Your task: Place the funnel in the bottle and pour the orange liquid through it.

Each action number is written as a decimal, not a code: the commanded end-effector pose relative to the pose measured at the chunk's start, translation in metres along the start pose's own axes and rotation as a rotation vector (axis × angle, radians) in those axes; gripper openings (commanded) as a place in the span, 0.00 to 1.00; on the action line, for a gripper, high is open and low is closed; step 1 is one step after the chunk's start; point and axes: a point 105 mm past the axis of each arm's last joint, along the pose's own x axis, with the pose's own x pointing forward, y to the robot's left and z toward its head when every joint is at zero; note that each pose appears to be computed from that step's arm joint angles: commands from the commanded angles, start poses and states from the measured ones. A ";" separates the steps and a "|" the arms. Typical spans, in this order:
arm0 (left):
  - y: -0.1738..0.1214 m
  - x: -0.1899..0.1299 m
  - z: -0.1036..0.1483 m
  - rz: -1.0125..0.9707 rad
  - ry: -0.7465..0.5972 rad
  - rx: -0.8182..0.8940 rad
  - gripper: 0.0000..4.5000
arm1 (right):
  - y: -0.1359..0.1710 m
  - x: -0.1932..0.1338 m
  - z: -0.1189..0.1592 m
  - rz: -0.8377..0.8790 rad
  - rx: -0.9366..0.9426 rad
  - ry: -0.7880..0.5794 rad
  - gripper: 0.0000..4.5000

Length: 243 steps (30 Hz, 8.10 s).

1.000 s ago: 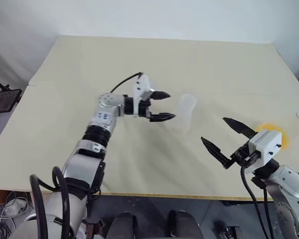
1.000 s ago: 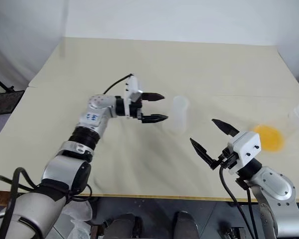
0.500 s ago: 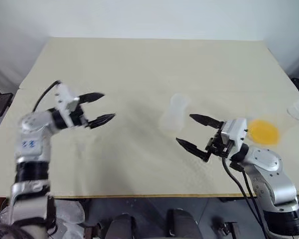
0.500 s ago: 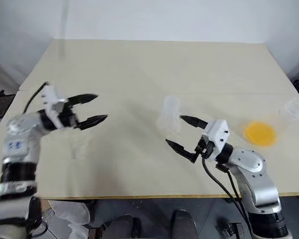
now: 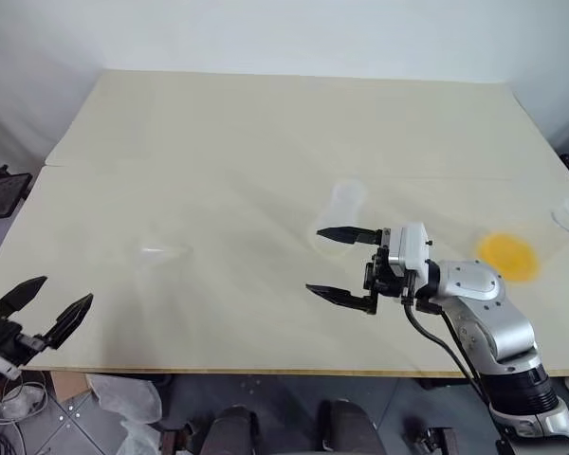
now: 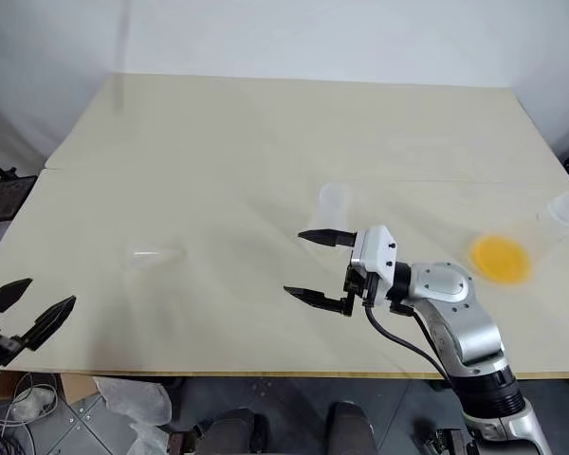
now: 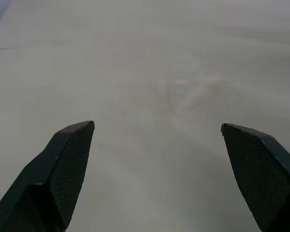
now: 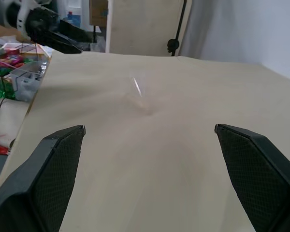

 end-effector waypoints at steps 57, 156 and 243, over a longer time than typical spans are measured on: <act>-0.066 0.086 -0.003 -0.663 0.090 -0.013 0.99 | 0.005 -0.013 0.000 -0.188 -0.031 0.014 1.00; -0.110 0.177 0.134 -0.843 0.005 -0.017 0.00 | -0.011 -0.077 0.026 -0.520 -0.126 0.045 1.00; -0.153 0.228 0.151 -1.128 -0.374 0.199 0.99 | -0.003 -0.128 0.019 -0.932 -0.138 0.066 1.00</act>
